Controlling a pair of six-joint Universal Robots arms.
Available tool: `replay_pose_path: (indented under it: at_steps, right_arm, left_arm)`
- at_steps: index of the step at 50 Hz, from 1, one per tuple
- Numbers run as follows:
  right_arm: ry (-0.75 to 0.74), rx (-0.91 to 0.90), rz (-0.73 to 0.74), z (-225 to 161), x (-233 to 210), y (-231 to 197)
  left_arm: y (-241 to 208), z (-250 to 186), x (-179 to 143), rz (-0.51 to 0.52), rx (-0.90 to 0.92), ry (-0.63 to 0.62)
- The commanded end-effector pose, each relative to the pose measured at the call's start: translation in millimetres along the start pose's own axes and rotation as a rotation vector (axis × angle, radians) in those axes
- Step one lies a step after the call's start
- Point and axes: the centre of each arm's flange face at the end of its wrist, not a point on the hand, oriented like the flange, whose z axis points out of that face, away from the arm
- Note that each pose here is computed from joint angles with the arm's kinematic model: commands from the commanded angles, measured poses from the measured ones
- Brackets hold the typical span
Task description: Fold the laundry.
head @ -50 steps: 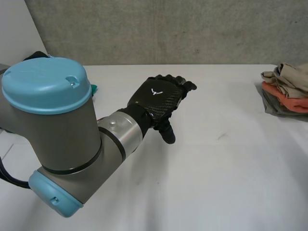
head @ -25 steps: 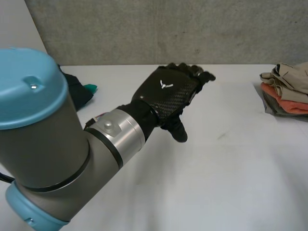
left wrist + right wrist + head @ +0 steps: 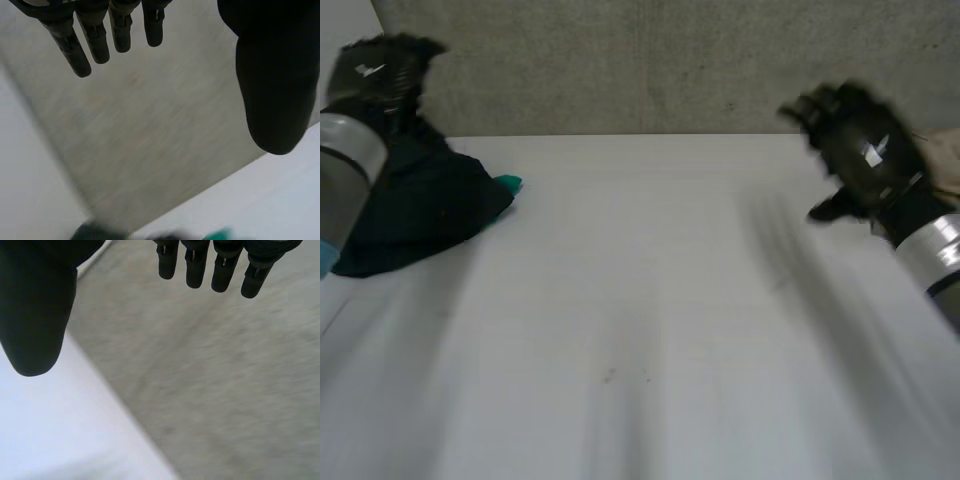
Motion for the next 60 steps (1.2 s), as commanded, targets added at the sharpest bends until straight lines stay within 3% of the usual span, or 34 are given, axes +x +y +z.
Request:
replay_pose_path:
  at_steps: [1,5,14,19,26,31,32,36,46,49,52,60]
  right_arm:
    - [-0.128,-0.218,0.014,-17.0,-40.6,39.8]
    - [-0.160,-0.292,0.014,-24.7,-47.9,54.4]
    - [-0.176,-0.323,0.020,-33.1,-53.6,59.7]
    - [-0.171,-0.320,0.017,-33.3,-52.9,58.2]
    - [-0.144,-0.320,0.007,-31.9,-48.9,57.0]
    - [-0.077,-0.329,-0.011,-29.3,-36.0,55.4]
    - [-0.066,-0.329,-0.014,-28.9,-33.7,54.6]
    - [-0.018,-0.329,-0.022,-27.9,-22.1,53.3]
    - [0.046,-0.337,-0.037,-24.9,-5.0,53.6]
    - [0.065,-0.336,-0.041,-22.5,-0.6,51.8]
    - [0.068,-0.328,-0.044,-20.6,1.1,49.1]
    - [0.033,-0.375,-0.013,-17.2,5.0,29.1]
  left_arm:
    - [105.4,58.2,-44.1,0.216,-0.120,-0.069]
    - [147.4,77.8,-54.1,0.280,-0.150,-0.069]
    - [205.7,101.6,-57.3,0.285,-0.182,-0.072]
    - [188.9,100.1,-46.7,0.276,-0.183,-0.056]
    - [97.1,69.4,4.3,0.155,-0.078,0.053]
    - [49.7,20.7,77.6,0.025,0.010,0.343]
    - [34.1,-2.0,103.8,0.004,0.035,0.464]
    - [16.6,-59.1,154.8,-0.015,0.044,0.697]
    - [34.1,-183.6,238.8,-0.022,-0.109,1.046]
    - [31.8,-193.4,242.6,-0.003,-0.124,1.048]
    - [31.6,-189.7,236.5,0.033,-0.155,0.963]
    - [-4.2,-155.8,183.0,0.068,-0.124,0.553]
